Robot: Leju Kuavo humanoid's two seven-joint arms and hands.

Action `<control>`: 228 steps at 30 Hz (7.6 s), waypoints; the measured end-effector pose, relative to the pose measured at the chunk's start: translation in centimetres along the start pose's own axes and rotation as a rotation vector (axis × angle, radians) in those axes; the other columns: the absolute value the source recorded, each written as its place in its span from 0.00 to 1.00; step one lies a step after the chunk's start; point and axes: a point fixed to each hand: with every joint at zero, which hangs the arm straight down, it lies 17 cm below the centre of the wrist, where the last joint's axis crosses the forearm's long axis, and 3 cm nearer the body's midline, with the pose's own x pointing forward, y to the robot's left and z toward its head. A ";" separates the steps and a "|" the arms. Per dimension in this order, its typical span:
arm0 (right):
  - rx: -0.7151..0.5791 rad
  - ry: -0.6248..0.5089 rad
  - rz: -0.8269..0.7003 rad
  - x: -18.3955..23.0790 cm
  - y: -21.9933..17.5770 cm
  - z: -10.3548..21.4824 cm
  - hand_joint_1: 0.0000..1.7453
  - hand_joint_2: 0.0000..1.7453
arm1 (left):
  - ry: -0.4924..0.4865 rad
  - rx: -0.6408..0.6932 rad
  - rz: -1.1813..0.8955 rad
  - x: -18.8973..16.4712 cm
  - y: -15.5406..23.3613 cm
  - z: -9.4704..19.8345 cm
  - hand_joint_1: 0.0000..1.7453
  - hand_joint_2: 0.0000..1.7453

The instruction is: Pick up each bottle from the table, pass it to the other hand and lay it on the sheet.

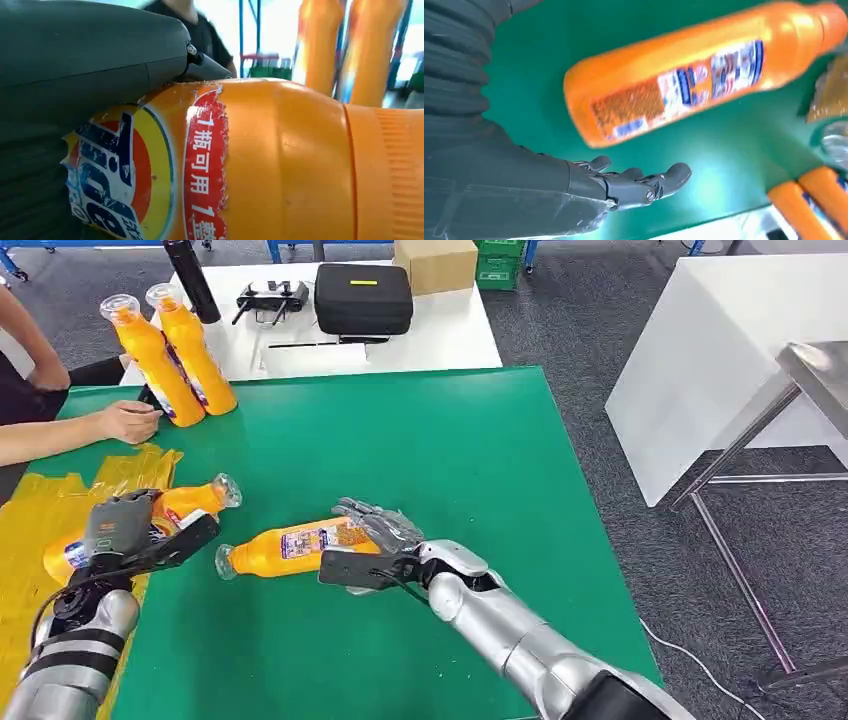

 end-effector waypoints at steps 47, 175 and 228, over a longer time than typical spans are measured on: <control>0.035 0.255 0.585 -6.3 1.8 -0.5 0.00 1.00 | -0.293 -0.556 0.631 4.3 -6.4 2.7 0.00 1.00; -0.069 0.126 0.571 -1.8 0.3 -2.1 0.00 1.00 | -0.733 -0.338 1.261 11.4 6.2 15.1 0.00 1.00; -0.008 0.298 0.614 -8.7 -2.3 0.2 0.00 1.00 | -0.752 -0.313 1.271 11.6 7.3 14.1 0.00 1.00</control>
